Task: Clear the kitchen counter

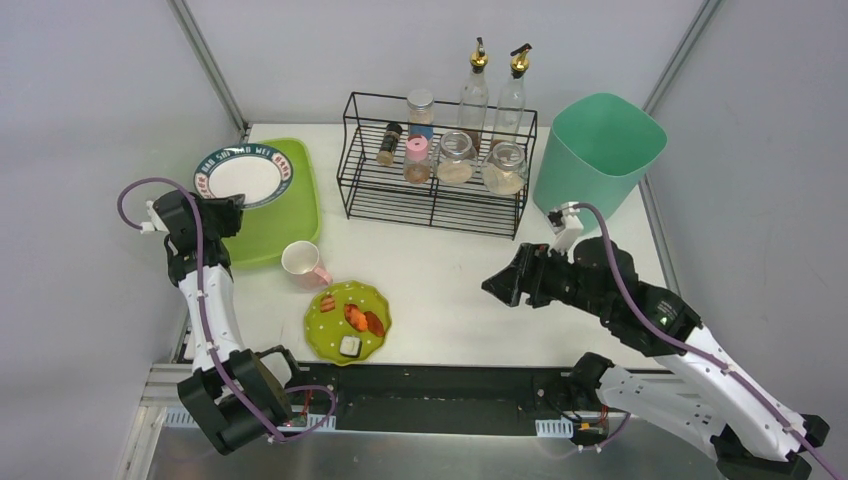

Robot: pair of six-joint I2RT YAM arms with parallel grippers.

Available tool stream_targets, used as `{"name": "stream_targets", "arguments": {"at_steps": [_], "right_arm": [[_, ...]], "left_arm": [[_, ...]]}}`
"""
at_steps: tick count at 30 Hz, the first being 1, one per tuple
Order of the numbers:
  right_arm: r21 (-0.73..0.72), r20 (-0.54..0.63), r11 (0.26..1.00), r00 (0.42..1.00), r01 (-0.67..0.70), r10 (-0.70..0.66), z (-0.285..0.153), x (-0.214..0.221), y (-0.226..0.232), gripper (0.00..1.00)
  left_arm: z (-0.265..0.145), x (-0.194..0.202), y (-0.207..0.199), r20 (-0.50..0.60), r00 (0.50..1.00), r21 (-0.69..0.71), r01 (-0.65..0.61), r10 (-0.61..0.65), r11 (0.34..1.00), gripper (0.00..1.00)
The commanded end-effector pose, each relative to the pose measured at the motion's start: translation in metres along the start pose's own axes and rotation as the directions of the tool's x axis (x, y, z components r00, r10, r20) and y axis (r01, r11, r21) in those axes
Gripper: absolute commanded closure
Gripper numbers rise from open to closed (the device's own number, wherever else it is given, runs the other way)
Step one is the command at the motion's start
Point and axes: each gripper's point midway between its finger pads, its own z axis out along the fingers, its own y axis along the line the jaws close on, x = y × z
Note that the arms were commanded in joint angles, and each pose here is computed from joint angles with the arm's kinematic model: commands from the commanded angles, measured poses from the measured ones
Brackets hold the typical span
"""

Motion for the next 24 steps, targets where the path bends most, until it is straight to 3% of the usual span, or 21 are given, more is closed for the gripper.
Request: {"name": "stream_targets", "arguments": {"at_steps": [1, 13, 24], "right_arm": [[-0.054, -0.008, 0.998, 1.0, -0.01, 0.009, 0.0, 0.006, 0.007, 0.27], [-0.055, -0.018, 0.998, 1.0, -0.013, 0.012, -0.009, 0.016, 0.0, 0.27], [-0.063, -0.058, 0.998, 0.998, -0.015, 0.011, 0.003, 0.024, -0.001, 0.27]], "left_arm": [[0.001, -0.025, -0.011, 0.115, 0.993, 0.02, 0.001, -0.003, 1.0, 1.0], [0.041, -0.038, 0.051, 0.172, 0.985, -0.207, 0.04, -0.004, 0.977, 1.0], [0.096, -0.041, 0.065, 0.14, 0.99, -0.298, 0.017, 0.026, 0.954, 0.99]]}}
